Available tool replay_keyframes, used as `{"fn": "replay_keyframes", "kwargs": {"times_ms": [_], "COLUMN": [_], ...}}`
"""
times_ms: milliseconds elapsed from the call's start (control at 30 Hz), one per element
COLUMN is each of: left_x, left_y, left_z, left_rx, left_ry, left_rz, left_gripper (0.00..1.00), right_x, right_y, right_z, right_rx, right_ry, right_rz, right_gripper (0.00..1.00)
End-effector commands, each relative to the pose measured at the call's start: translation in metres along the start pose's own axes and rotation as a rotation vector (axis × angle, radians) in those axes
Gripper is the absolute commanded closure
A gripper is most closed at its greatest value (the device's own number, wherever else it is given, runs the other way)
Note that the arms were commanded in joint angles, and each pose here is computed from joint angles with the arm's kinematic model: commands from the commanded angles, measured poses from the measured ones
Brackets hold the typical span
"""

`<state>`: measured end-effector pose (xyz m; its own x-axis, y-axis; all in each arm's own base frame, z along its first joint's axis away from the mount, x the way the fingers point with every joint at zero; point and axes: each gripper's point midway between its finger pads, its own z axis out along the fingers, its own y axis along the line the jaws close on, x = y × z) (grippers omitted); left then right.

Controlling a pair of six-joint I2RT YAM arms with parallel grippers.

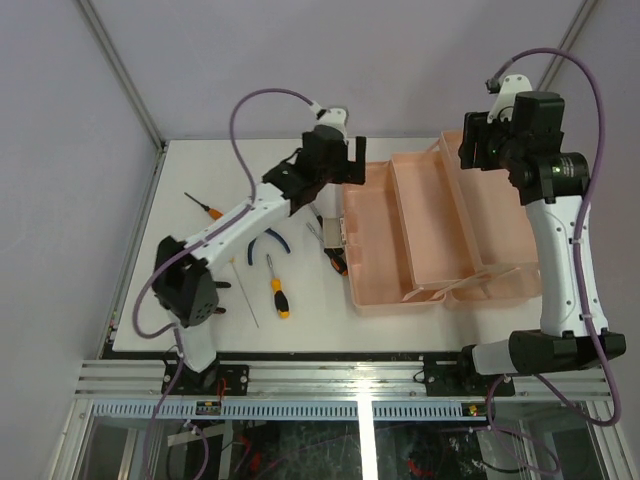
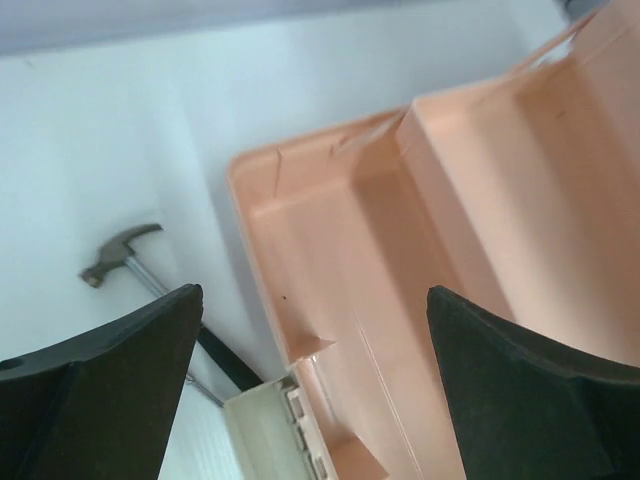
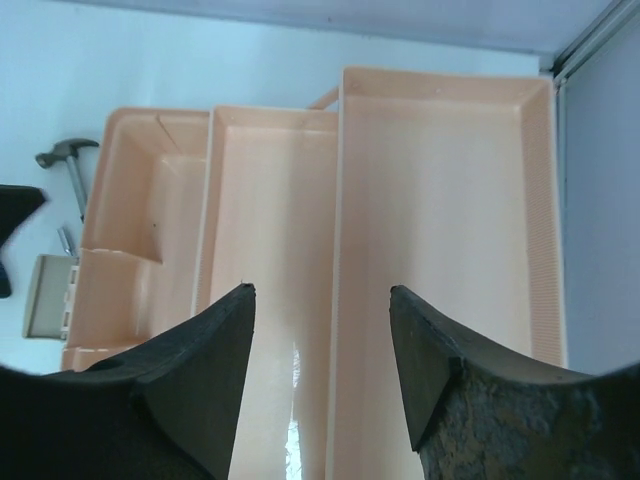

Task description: Pack the tool kit

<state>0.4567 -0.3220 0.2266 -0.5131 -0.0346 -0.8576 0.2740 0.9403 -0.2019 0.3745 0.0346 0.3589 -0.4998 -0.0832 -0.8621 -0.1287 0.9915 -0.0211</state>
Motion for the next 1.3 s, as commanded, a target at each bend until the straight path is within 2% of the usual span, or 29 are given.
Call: {"fn": "replay_keyframes", "kwargs": {"times_ms": [0,167,267,567,700,900,1100,1267], "left_x": [-0.064,-0.048,-0.028,0.016,0.010,-0.015,-0.005,0.004], "left_y": [0.044,0.146,0.183,0.184,0.187,0.196,0.233,0.244], "left_z": [-0.063,-0.073,-0.059,-0.005,0.002,-0.034,-0.082,-0.114], "left_rx": [-0.042,-0.193,-0.260,-0.277,-0.285,-0.278,-0.339,-0.350], "left_ry": [-0.163,-0.082,-0.006,0.126,0.107,0.033,0.027,0.002], "left_rz": [-0.063,-0.330,-0.466,-0.616,-0.613,-0.603,-0.652,-0.611], "left_gripper": [0.08,0.08,0.09,0.11,0.11,0.09,0.08,0.08], "right_x": [-0.024,-0.005,0.008,-0.013,-0.013,-0.017,0.024,0.058], "right_y": [0.007,0.018,0.024,0.043,0.089,0.178,0.253,0.295], "right_z": [-0.050,-0.056,-0.050,-0.041,-0.014,0.042,0.105,0.145], "right_rx": [-0.028,-0.079,-0.104,-0.155,-0.210,-0.328,-0.438,-0.493], "right_ry": [-0.089,-0.045,-0.026,-0.004,0.094,0.149,0.249,0.308], "right_rz": [-0.001,0.036,0.059,0.054,-0.054,-0.144,-0.188,-0.231], "right_gripper": [0.35,0.33,0.33,0.41,0.42,0.41,0.41,0.41]}}
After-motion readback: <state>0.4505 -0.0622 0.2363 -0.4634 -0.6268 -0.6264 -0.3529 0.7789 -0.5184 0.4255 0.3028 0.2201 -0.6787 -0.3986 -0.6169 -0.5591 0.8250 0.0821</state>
